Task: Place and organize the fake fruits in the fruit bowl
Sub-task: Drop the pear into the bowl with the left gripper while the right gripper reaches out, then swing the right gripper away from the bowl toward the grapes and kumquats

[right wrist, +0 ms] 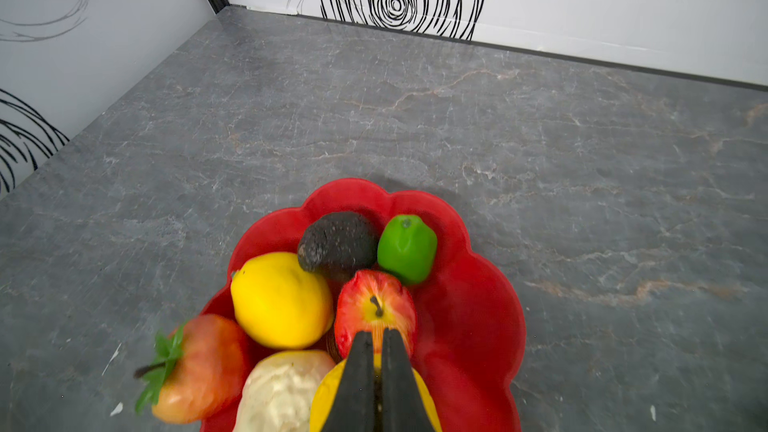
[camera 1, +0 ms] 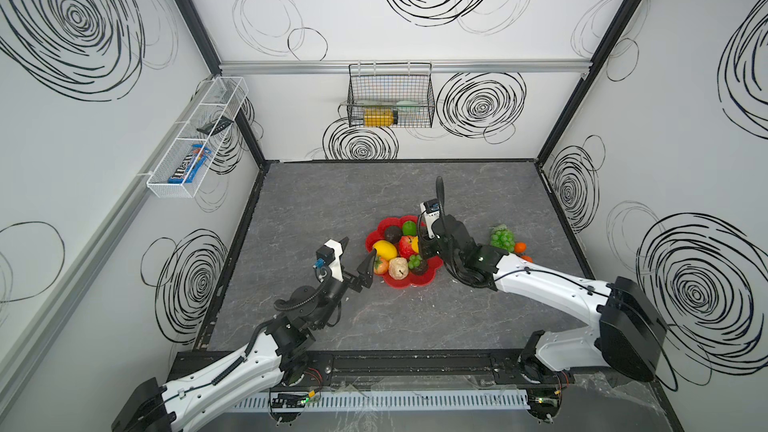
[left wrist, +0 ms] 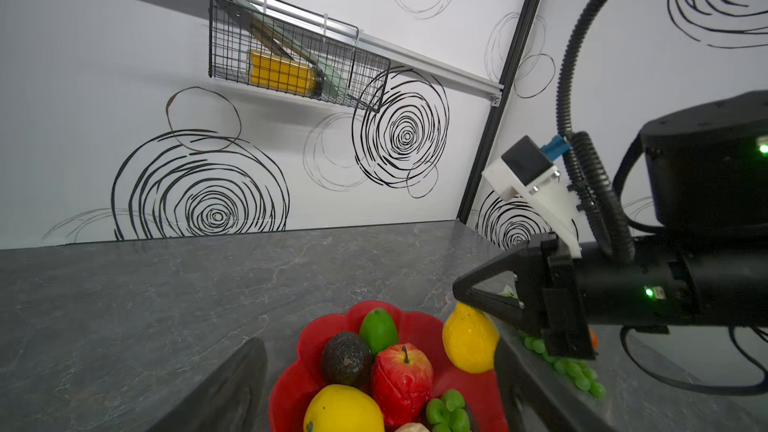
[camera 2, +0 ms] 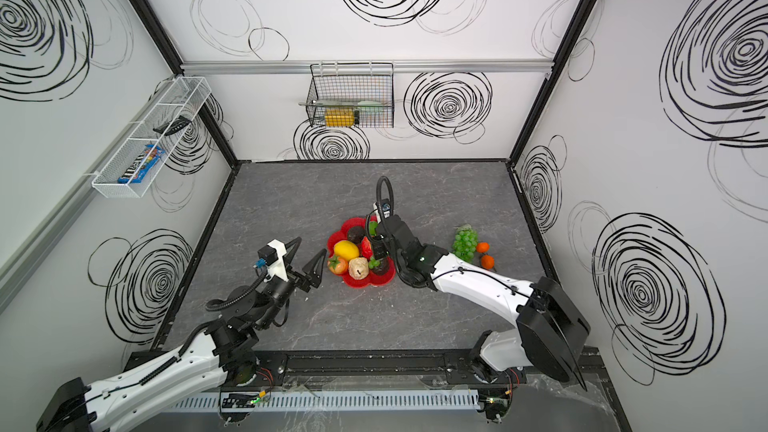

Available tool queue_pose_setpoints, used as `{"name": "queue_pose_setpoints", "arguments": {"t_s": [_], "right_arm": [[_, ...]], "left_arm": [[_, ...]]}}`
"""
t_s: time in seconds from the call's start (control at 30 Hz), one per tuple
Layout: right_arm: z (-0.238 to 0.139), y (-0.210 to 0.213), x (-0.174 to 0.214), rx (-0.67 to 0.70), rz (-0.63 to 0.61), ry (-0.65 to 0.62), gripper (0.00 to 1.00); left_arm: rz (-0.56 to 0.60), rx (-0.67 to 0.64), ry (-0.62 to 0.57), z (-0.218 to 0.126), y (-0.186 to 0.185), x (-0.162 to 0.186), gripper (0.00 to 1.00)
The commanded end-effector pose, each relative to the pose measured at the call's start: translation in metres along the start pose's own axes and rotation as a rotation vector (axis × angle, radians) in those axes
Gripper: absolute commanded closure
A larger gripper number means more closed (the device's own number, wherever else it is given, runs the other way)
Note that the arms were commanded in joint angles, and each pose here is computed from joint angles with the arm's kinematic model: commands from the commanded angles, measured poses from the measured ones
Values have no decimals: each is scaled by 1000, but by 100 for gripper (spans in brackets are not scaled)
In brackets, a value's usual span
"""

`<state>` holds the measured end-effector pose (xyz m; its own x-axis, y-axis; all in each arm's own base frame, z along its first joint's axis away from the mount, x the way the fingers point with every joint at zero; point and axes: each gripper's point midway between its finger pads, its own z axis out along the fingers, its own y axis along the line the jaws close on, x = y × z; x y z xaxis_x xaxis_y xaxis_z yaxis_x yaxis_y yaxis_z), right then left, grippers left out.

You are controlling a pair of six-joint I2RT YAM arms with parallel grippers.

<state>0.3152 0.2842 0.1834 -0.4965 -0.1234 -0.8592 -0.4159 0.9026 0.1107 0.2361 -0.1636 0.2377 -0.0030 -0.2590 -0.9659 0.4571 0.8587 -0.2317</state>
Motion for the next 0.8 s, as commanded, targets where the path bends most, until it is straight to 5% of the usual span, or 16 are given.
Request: {"name": "queue_pose_setpoints", "arguments": {"t_s": [0.0, 0.27, 0.77], "right_arm": [[13, 8, -29, -3, -17, -61, 98], [61, 37, -38, -51, -63, -5, 98], [104, 0, -48, 17, -58, 42, 99]], "left_arm": [[-26, -76, -27, -2, 13, -8, 11], [-60, -184, -81, -16, 36, -15, 9], [-55, -166, -50, -10, 32, -8, 9]]}}
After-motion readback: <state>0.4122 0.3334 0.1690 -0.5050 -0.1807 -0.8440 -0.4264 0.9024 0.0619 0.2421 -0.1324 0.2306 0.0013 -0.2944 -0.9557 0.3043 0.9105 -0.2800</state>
